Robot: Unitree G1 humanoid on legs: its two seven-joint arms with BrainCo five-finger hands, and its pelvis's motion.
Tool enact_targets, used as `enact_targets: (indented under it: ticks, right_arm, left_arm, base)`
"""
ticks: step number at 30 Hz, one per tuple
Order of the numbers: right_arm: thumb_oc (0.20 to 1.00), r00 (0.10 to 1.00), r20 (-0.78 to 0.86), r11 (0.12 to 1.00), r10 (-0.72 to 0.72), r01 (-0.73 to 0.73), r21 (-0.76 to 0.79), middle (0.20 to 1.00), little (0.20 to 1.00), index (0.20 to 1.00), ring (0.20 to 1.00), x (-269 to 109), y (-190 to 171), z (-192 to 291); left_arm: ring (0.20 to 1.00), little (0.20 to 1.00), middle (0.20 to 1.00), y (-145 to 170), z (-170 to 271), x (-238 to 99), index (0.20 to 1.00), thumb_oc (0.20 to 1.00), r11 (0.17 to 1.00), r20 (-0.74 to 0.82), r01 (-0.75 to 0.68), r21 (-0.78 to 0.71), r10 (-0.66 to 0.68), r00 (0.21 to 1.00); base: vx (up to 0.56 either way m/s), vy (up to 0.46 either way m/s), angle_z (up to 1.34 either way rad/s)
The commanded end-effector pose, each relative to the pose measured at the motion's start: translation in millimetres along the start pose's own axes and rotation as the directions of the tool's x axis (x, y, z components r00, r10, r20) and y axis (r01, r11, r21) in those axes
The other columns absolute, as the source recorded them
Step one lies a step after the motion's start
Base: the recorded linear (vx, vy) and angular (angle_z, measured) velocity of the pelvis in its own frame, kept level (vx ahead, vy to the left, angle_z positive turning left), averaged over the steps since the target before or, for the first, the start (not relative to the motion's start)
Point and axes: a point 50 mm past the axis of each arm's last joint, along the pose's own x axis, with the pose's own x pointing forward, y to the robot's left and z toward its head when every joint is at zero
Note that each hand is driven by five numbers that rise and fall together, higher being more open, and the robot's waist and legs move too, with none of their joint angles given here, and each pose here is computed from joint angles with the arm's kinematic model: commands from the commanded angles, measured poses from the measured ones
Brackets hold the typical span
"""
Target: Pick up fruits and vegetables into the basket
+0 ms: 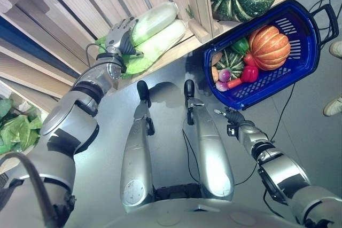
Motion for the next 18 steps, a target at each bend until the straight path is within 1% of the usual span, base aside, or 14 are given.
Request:
enact_targets:
  ticks: [1,11,18]
  right_arm:
    - [1.0,0.999,-0.044,1.0,-0.008,0.007,-0.018,1.0,1.0,1.0,1.0,-2.5,-0.4,-16.9]
    - [1.0,0.999,-0.038,1.0,0.0,-0.001,-0.011,1.0,1.0,1.0,1.0,-1.8,6.5,-14.0]
    - [1.0,0.999,-0.035,1.0,0.008,-0.009,-0.012,1.0,1.0,1.0,1.0,-1.1,10.0,-10.0]
  left_arm:
    - [1.0,1.0,1.0,17.6,-19.8,3.2,1.0,1.0,0.993,-0.143,-0.101,-0.058,0.092,0.985]
    - [1.0,1.0,1.0,25.8,-34.2,0.7,1.0,1.0,0.98,-0.235,-0.194,-0.035,0.18,0.955]
    - [1.0,1.0,1.0,30.4,-40.0,1.2,1.0,1.0,0.981,-0.282,-0.194,-0.019,0.181,0.942]
  base:
    - [0.0,0.007,-0.04]
    - [0.0,0.001,-0.01]
    - [0.0,0.0,0.0]
